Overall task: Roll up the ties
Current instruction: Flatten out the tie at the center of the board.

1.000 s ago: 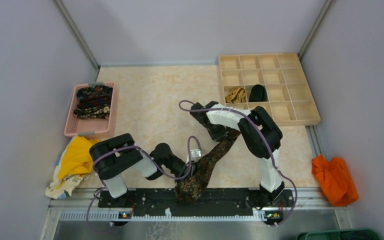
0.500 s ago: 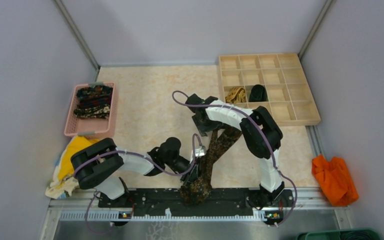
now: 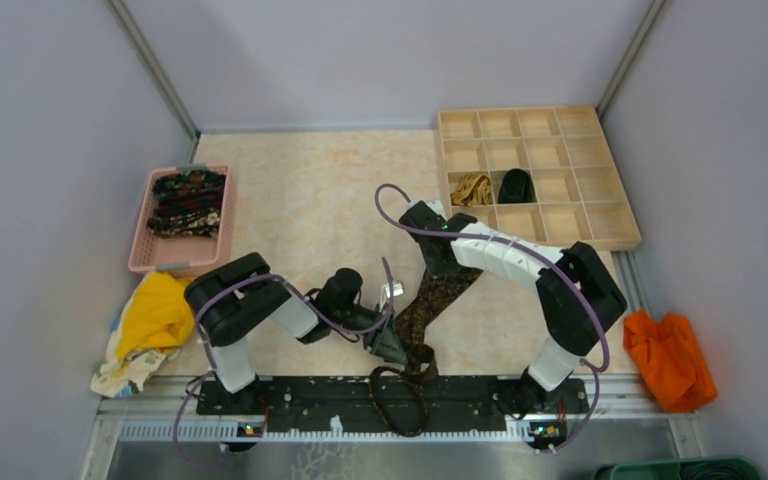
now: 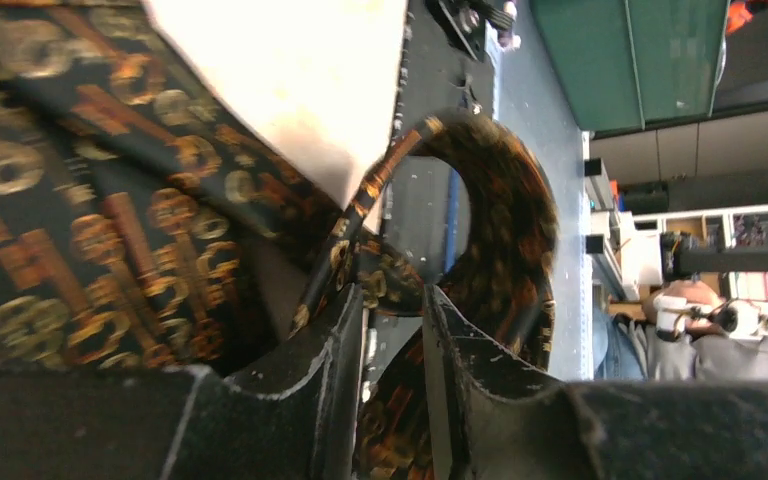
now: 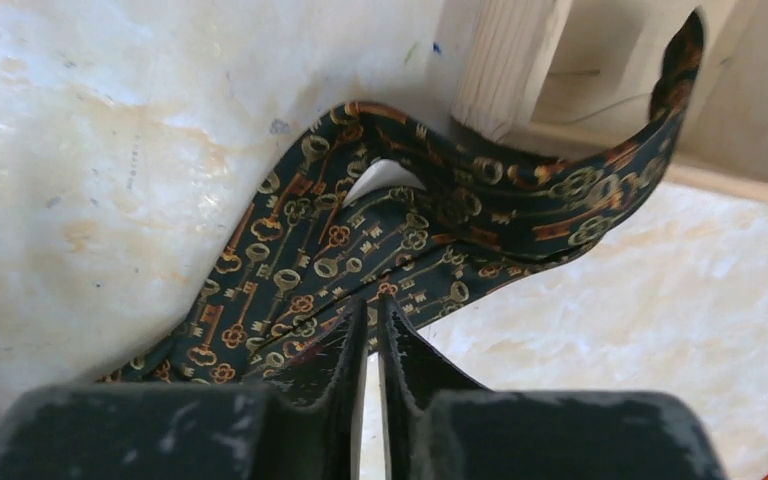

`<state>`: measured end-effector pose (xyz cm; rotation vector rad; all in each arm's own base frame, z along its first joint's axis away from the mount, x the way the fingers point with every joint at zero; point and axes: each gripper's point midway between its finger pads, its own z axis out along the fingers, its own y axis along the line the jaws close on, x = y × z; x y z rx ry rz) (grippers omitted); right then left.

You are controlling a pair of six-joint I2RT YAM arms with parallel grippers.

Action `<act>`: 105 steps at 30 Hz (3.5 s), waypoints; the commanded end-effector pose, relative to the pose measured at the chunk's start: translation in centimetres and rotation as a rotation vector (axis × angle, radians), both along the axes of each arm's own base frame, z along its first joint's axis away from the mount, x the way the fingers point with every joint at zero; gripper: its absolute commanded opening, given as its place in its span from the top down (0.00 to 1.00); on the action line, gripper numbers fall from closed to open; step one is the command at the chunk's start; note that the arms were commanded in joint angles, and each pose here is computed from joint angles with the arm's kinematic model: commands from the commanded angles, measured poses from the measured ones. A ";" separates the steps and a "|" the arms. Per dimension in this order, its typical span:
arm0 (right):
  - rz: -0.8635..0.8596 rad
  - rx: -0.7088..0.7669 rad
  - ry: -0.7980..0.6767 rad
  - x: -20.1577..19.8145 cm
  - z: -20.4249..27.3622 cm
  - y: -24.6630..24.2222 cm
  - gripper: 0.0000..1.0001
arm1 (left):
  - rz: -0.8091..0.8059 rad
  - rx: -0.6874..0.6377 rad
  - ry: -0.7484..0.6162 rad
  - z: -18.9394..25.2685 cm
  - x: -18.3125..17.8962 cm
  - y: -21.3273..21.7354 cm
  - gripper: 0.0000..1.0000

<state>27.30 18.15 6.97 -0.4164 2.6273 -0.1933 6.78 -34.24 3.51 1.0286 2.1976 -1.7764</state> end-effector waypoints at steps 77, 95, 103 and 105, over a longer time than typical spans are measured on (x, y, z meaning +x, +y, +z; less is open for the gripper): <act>-0.306 0.471 -0.254 4.1 4.7 -7.6 0.57 | 1.456 1.262 -0.043 -2.1 10.0 24.8 1.00; -0.322 0.488 -0.150 11.0 2.3 -4.1 0.59 | 1.703 1.092 -0.059 1.6 9.9 27.9 1.00; -0.320 0.499 -0.122 11.1 1.0 -3.6 1.00 | 1.679 1.059 -0.075 1.6 10.4 27.4 1.00; -0.329 0.484 -0.136 11.1 1.3 -3.8 1.00 | 1.661 1.037 -0.080 1.5 10.6 27.0 1.00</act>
